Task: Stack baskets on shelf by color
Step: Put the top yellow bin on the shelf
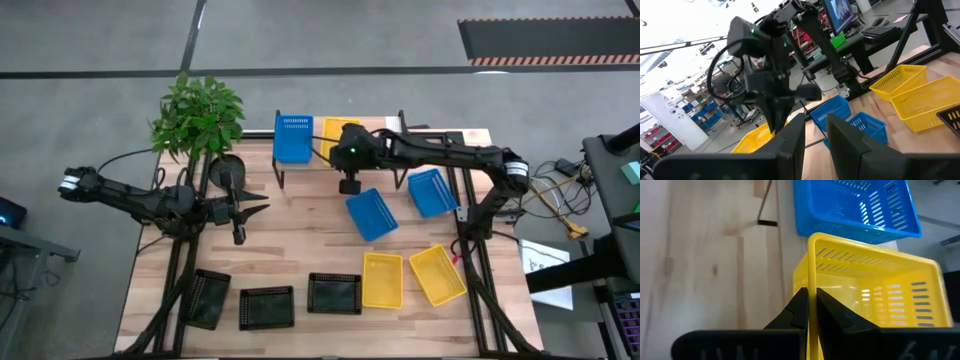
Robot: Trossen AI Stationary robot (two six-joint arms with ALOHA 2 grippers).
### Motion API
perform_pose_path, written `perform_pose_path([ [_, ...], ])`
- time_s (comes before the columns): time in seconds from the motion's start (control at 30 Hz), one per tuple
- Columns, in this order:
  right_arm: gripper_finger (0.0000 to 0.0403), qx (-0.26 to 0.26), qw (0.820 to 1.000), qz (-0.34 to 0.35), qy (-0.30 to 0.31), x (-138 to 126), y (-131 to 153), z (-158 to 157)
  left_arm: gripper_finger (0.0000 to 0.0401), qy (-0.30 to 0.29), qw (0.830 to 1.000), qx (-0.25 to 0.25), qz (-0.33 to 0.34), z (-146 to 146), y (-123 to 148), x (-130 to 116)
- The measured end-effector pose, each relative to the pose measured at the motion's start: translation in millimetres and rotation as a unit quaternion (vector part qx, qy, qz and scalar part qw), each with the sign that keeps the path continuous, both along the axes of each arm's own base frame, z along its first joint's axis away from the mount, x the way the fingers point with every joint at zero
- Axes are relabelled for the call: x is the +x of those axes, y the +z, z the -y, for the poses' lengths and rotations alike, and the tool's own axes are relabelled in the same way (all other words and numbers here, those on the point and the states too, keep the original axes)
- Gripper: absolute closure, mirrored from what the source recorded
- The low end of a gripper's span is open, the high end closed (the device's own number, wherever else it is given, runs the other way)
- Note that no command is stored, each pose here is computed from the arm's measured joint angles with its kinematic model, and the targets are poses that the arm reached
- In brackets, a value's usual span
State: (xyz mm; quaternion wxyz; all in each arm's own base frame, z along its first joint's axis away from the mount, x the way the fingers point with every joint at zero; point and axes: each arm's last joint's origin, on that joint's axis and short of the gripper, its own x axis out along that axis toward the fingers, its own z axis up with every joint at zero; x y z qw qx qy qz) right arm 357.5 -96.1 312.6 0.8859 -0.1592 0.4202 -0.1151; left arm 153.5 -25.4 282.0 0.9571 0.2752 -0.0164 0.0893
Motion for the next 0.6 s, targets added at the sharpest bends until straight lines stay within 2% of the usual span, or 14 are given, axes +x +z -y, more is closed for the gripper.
perform_pose_path([
  [0.6, 0.039, -0.013, 1.0, -0.011, 0.009, 3.7, -6.2, 6.2, 0.0338, 0.0, 1.0, -0.001, -0.001, 0.1, -0.4, 0.2],
])
